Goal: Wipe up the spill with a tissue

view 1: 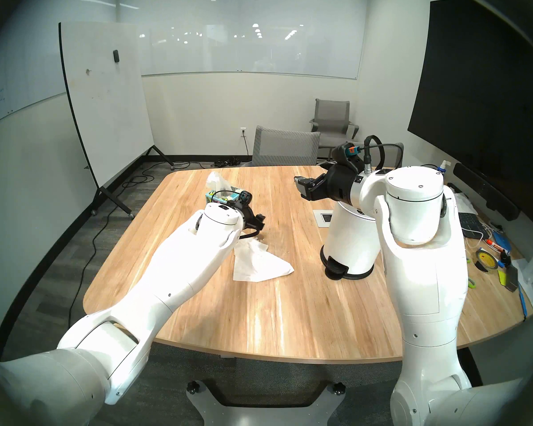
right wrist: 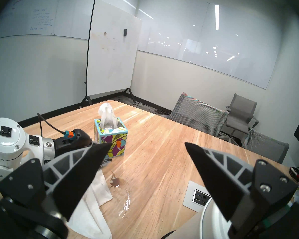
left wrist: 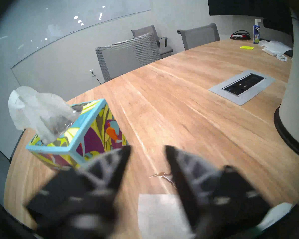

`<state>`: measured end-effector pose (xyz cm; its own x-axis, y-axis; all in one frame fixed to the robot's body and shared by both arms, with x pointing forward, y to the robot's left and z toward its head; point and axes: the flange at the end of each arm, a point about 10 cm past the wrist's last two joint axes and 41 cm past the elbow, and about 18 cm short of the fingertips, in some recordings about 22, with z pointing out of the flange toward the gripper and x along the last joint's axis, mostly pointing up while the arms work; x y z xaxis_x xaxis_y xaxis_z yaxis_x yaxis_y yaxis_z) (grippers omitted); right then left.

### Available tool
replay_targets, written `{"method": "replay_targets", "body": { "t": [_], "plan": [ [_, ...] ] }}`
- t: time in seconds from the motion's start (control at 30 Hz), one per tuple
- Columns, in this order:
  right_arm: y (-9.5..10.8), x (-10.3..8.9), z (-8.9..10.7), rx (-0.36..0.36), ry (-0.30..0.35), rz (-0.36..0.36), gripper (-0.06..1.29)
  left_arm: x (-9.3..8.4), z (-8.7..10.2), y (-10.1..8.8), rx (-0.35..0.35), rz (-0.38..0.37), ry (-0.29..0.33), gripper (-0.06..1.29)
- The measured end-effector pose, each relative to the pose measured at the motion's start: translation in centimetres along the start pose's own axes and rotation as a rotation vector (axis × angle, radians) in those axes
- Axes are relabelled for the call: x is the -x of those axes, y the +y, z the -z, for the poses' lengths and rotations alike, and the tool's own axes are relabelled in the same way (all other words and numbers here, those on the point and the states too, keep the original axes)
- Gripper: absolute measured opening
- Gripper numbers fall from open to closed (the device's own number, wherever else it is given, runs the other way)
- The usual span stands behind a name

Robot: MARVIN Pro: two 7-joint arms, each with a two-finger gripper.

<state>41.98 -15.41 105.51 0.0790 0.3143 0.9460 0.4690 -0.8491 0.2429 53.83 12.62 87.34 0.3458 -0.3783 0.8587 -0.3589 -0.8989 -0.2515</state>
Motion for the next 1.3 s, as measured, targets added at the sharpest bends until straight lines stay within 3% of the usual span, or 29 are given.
{"method": "replay_targets", "body": {
  "t": [0.03, 0.1, 0.17, 0.2, 0.27, 0.37, 0.47, 0.83, 0.87, 0.9, 0.93, 0.97, 1.0, 1.07, 1.1, 1.13, 1.3],
  "plan": [
    [0.0, 0.0, 0.0, 0.0, 0.0, 0.0, 1.23, 0.2, 0.3, -0.2, 0.0, -0.002, -0.009, 0.24],
    [0.0, 0.0, 0.0, 0.0, 0.0, 0.0, 1.23, 0.4, 0.8, -0.5, 0.009, -0.002, -0.024, 0.12],
    [0.0, 0.0, 0.0, 0.0, 0.0, 0.0, 1.23, 0.6, 1.2, -0.7, 0.019, -0.001, -0.032, 0.23],
    [0.0, 0.0, 0.0, 0.0, 0.0, 0.0, 1.23, 0.7, 1.6, -0.9, 0.027, 0.0, -0.037, 0.41],
    [0.0, 0.0, 0.0, 0.0, 0.0, 0.0, 1.23, 0.9, 1.9, -1.2, 0.034, 0.002, -0.043, 0.59],
    [0.0, 0.0, 0.0, 0.0, 0.0, 0.0, 1.23, 1.2, 2.7, -1.5, 0.048, 0.004, -0.067, 0.77],
    [0.0, 0.0, 0.0, 0.0, 0.0, 0.0, 1.23, 1.4, 3.5, -1.6, 0.066, 0.005, -0.092, 1.21],
    [0.0, 0.0, 0.0, 0.0, 0.0, 0.0, 1.23, 1.1, 6.6, -1.0, 0.145, 0.006, -0.188, 1.22],
    [0.0, 0.0, 0.0, 0.0, 0.0, 0.0, 1.23, 1.0, 6.9, -0.8, 0.154, 0.005, -0.19, 1.16],
    [0.0, 0.0, 0.0, 0.0, 0.0, 0.0, 1.23, 1.0, 7.2, -0.6, 0.165, 0.003, -0.189, 0.9],
    [0.0, 0.0, 0.0, 0.0, 0.0, 0.0, 1.23, 1.0, 7.4, -0.4, 0.169, 0.003, -0.189, 0.46],
    [0.0, 0.0, 0.0, 0.0, 0.0, 0.0, 1.23, 1.0, 7.7, -0.1, 0.178, 0.003, -0.188, 0.11],
    [0.0, 0.0, 0.0, 0.0, 0.0, 0.0, 1.23, 1.1, 7.8, 0.0, 0.182, 0.004, -0.19, 0.19],
    [0.0, 0.0, 0.0, 0.0, 0.0, 0.0, 1.23, 1.6, 8.0, 0.5, 0.189, 0.01, -0.198, 1.09],
    [0.0, 0.0, 0.0, 0.0, 0.0, 0.0, 1.23, 1.8, 8.0, 0.7, 0.189, 0.013, -0.2, 1.21],
    [0.0, 0.0, 0.0, 0.0, 0.0, 0.0, 1.23, 2.1, 8.0, 0.9, 0.19, 0.019, -0.205, 1.27],
    [0.0, 0.0, 0.0, 0.0, 0.0, 0.0, 1.23, 3.1, 7.7, 1.7, 0.185, 0.04, -0.226, 1.27]
  ]
}}
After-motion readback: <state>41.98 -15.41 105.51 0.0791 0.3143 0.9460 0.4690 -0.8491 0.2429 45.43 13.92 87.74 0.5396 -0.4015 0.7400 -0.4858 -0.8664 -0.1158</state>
